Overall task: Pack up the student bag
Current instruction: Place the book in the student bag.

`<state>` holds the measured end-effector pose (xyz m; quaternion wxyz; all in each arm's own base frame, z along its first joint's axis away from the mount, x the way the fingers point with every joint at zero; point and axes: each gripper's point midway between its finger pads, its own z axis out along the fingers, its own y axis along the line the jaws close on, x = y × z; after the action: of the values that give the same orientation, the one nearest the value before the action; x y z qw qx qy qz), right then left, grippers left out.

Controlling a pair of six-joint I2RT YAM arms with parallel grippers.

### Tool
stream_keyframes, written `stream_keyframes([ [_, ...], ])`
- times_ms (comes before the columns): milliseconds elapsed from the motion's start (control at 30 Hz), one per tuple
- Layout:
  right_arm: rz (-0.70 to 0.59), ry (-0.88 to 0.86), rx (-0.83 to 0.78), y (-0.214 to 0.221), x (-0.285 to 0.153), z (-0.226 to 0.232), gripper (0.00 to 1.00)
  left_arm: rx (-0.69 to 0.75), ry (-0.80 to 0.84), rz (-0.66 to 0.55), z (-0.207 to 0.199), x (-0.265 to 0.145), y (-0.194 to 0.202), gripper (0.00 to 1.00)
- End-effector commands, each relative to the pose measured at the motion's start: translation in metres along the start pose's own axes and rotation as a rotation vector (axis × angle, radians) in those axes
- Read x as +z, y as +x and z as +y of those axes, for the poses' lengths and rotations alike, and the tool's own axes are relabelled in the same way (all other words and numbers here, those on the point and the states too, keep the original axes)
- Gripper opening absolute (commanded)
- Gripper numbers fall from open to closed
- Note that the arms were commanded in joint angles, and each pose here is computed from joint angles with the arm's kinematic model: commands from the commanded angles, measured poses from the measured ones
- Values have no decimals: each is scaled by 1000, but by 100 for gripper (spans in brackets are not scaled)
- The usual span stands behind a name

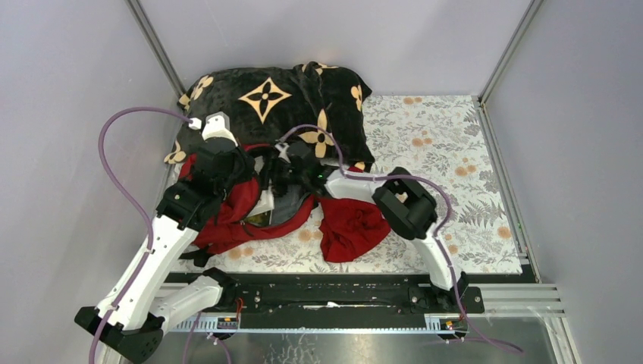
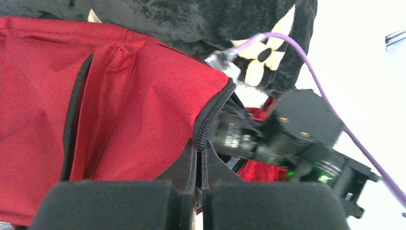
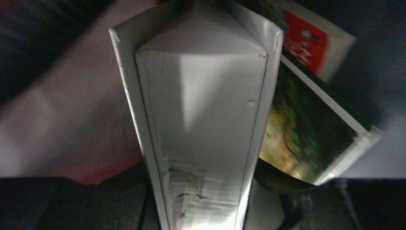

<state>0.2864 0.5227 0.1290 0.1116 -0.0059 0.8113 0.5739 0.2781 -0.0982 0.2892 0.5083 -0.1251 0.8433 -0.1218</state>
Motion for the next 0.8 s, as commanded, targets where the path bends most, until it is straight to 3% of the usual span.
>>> stream_keyframes([
  [0, 53, 80, -114, 11, 29, 13, 41, -75, 74, -106, -17, -2, -29, 0],
  [67, -5, 157, -170, 10, 17, 2, 72, -82, 67, -117, -15, -4, -33, 0],
  [100, -26, 193, -197, 8, 9, -2, 82, -85, 66, -122, -15, -4, -34, 0],
  [167, -54, 276, -244, 3, -5, -12, 91, -88, 64, -127, -14, -3, -35, 0],
  [300, -85, 359, -320, -4, -24, -19, 98, -96, 62, -118, -13, 2, -33, 0],
  [567, -136, 402, -370, -6, -49, -21, 96, -98, 64, -111, -11, 2, -31, 0],
  [633, -129, 400, -353, -3, -49, -26, 89, -102, 68, -112, -11, 1, -30, 0],
  [767, -98, 328, -335, 4, -31, -29, 65, -102, 74, -106, -11, 1, -28, 0],
])
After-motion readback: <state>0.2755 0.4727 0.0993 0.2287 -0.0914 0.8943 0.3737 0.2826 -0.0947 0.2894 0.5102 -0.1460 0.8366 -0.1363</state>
